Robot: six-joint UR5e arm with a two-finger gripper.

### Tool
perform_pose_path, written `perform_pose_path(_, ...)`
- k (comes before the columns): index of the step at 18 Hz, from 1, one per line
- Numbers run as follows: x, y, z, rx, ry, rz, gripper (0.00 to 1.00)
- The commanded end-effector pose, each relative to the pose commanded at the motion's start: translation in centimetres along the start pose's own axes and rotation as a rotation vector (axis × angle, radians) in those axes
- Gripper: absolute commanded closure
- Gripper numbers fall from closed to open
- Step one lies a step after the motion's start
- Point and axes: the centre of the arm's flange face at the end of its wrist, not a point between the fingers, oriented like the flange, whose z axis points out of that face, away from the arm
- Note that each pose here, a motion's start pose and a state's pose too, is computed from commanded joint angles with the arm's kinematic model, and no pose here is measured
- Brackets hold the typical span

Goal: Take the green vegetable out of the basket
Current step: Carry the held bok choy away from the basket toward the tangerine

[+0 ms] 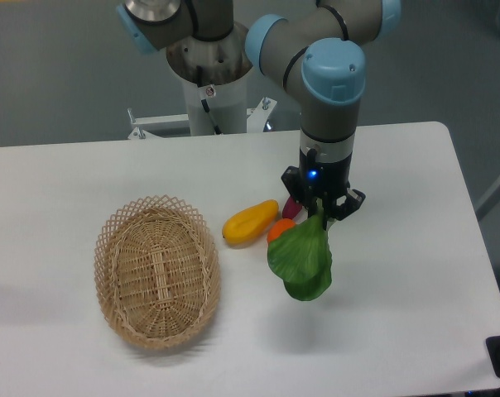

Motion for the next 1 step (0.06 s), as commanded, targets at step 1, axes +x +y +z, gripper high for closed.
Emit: perform_pose_path(1,-0.04,-0.05,0.02,0.003,0.001,0.0,0.71)
